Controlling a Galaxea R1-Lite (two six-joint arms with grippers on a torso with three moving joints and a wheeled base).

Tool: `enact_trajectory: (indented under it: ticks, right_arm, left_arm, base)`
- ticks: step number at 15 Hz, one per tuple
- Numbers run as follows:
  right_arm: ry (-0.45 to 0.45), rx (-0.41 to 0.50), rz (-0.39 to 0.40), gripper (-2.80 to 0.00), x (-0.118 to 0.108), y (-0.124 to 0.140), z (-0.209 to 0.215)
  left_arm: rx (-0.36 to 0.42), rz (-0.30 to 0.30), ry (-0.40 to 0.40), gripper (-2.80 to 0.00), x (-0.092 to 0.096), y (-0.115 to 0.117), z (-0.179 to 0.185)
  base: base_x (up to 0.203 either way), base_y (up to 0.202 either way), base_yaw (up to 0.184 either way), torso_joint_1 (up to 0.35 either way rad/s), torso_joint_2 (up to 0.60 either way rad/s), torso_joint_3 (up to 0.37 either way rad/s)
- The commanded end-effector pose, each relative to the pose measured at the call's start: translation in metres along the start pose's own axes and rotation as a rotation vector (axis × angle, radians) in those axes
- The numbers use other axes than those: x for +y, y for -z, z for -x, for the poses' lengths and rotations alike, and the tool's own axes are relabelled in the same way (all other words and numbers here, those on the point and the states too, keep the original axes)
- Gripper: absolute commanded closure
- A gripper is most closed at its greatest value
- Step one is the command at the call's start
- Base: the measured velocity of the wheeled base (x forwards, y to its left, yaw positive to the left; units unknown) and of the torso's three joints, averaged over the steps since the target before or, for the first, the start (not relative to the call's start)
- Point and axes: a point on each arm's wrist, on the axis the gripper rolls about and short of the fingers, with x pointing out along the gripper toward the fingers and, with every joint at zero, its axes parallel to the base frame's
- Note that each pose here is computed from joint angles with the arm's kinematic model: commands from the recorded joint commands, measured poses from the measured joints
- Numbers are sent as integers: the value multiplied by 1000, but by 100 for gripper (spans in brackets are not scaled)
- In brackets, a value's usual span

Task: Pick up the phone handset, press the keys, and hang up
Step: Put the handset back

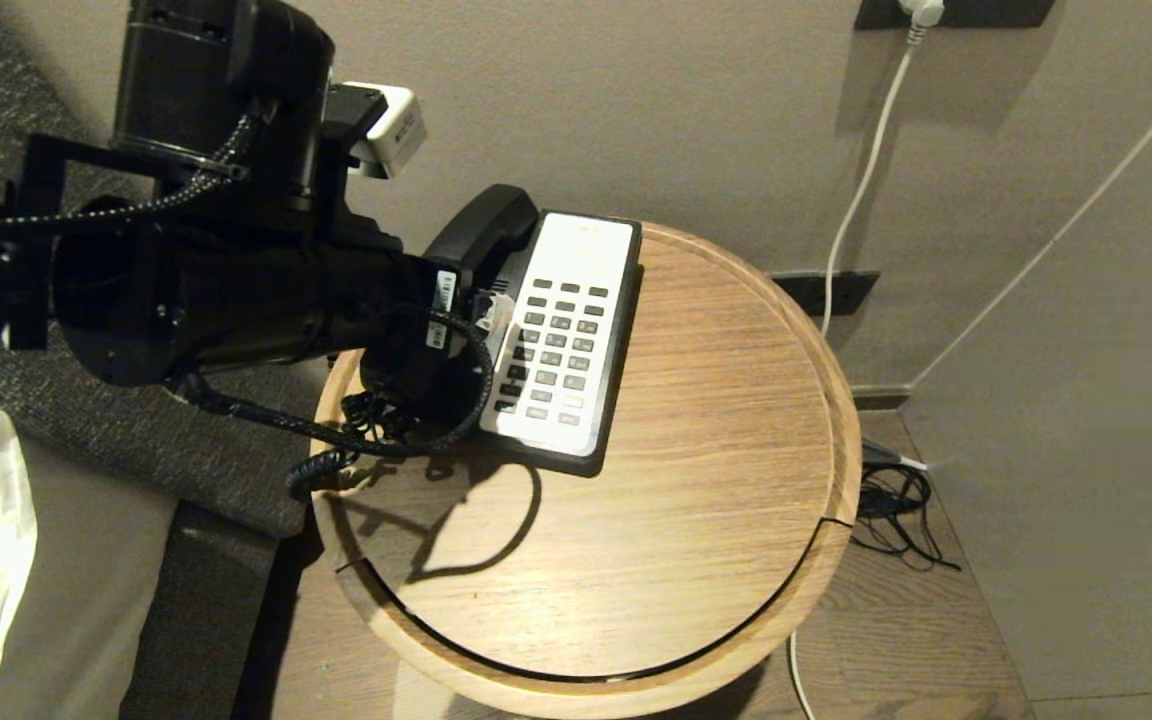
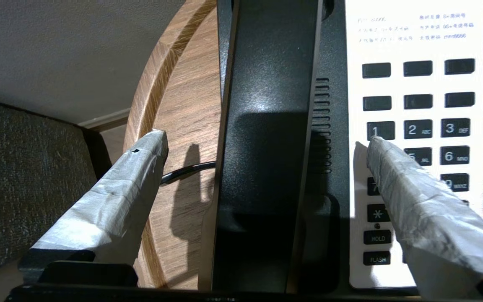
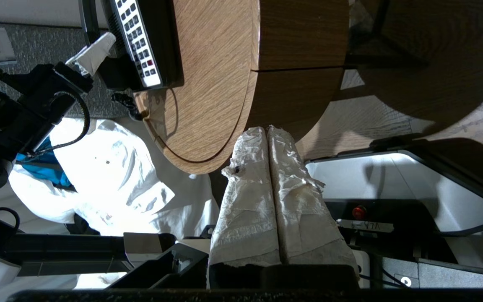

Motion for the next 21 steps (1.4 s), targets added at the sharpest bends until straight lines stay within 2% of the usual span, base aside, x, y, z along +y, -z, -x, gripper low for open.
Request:
enact_trajectory:
  ticks: [1, 5, 11, 21]
  right_arm:
    - [2, 4, -5, 0, 0, 0, 0]
    - [3, 5, -6, 0, -1, 1, 0]
    - [4, 6, -6, 0, -2, 1, -1]
    - [4, 7, -6, 0, -2, 1, -1]
  left_arm:
    - [-2, 1, -2, -280, 0, -1, 1]
    - [-33, 25, -10, -280, 4, -10, 4]
    - [-5, 15, -34, -280, 7, -5, -2]
    - [-9, 14, -37, -280, 6, -5, -2]
  base:
    - [0, 0, 0, 0, 0, 0]
    - [0, 0, 0, 0, 0, 0]
    - [0, 0, 0, 0, 0, 0]
    - [0, 0, 0, 0, 0, 0]
